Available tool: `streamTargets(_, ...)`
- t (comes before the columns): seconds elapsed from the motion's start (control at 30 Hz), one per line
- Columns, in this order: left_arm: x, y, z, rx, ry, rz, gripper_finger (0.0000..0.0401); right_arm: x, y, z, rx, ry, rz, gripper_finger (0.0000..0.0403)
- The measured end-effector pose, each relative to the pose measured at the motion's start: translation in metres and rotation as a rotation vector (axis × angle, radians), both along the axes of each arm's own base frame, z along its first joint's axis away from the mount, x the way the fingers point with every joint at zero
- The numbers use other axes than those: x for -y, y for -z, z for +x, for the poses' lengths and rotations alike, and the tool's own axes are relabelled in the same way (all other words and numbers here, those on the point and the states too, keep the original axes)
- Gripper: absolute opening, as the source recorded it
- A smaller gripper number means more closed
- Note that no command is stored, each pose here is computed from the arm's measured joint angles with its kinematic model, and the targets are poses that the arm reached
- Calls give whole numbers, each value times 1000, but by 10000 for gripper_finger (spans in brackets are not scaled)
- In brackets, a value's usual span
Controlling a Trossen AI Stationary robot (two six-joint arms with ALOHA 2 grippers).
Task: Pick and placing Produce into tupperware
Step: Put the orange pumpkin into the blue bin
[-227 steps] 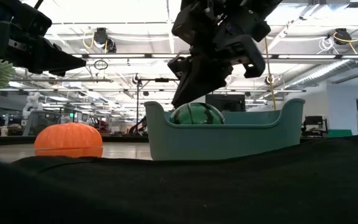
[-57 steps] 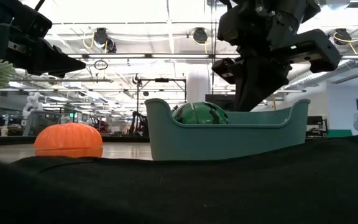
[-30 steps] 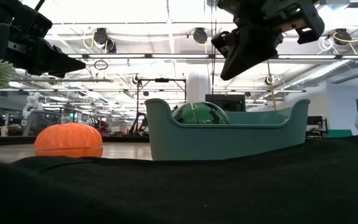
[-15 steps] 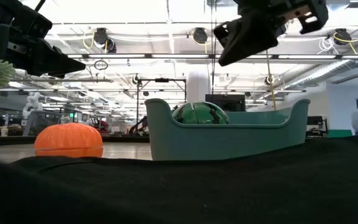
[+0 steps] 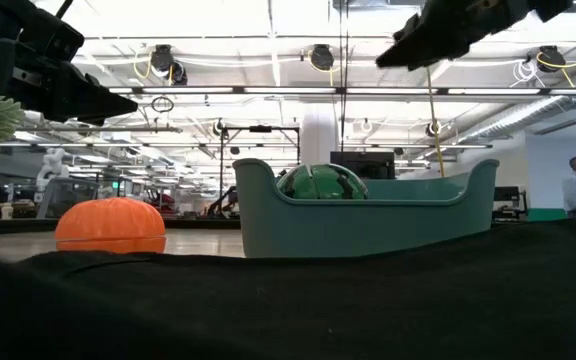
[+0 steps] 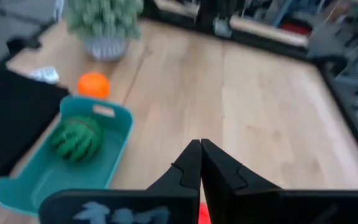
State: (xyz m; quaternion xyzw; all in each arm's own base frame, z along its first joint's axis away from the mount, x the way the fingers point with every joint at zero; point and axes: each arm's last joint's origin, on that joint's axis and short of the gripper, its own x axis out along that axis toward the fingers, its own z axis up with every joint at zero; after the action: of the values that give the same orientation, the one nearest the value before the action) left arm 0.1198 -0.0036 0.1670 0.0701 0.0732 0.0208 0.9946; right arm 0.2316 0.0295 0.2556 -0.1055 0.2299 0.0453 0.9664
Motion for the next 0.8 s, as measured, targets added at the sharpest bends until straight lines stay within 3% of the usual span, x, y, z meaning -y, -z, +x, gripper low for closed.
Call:
streamTargets(0.33,0,0,0,1,0,-1,31,8,-11,-44,285,17,67,0)
streamTargets(0.53,0,0,0,0,1,8,31,18,9,-69,337,115,99,0)
streamTargets(0.8,0,0,0,2,7,-44,31,25,42,-91,461,152,130,0)
